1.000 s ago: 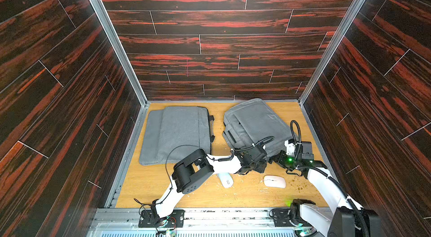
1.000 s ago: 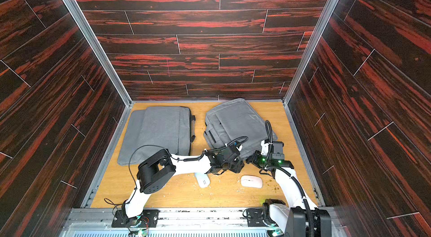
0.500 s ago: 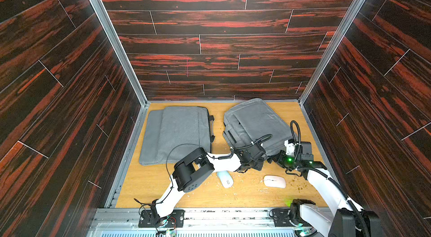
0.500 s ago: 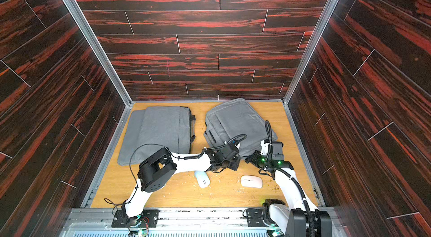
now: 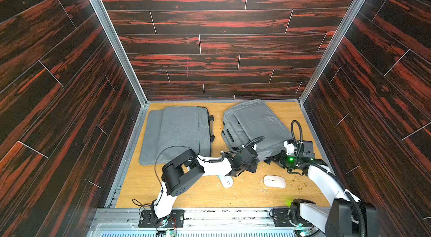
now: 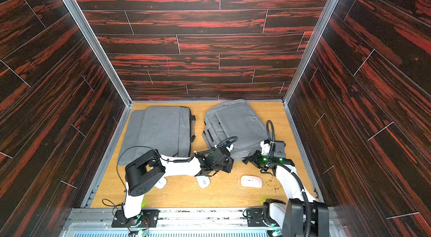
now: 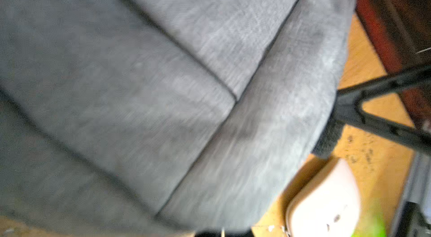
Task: Put the mouse into the laptop bag
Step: Unzip the zipper on the zippered laptop bag.
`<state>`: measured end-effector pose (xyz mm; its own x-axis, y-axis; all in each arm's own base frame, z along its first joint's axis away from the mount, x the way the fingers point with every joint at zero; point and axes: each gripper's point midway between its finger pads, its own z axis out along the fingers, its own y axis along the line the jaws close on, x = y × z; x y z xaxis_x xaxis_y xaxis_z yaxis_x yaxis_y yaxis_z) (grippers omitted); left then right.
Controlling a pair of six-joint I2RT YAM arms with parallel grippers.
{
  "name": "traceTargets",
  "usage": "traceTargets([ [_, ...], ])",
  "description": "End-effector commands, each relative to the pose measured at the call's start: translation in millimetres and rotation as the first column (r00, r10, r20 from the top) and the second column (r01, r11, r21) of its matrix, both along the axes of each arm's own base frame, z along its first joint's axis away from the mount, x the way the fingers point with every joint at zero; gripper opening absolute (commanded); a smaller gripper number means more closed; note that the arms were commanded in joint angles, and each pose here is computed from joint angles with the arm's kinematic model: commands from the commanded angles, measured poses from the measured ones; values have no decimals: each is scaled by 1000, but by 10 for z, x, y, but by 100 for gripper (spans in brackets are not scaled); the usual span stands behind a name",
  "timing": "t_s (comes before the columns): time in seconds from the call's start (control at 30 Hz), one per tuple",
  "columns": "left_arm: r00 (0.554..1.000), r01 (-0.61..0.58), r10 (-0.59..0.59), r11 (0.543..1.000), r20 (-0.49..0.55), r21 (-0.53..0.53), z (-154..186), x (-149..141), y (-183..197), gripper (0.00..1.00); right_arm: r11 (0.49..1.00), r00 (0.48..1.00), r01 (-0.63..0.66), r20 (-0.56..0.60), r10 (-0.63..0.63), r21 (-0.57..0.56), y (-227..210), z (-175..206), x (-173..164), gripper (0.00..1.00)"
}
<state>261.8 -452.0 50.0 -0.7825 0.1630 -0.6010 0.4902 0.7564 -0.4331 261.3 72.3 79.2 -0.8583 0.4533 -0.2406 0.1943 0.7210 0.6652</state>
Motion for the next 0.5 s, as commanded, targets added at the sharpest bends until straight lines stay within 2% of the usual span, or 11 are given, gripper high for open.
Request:
traceTargets([
  [0.0,994,-97,101,991,-39,94,-183,65,413,0,991,993,101,74,-94,-90,-329,100,253,0],
  [0.33,990,-121,129,983,-51,135,-353,112,597,0,976,976,209,78,-204,-58,-591,83,303,0],
  [0.47,988,-141,148,979,-37,147,-328,203,698,0,964,966,249,94,-241,-89,-723,122,362,0],
])
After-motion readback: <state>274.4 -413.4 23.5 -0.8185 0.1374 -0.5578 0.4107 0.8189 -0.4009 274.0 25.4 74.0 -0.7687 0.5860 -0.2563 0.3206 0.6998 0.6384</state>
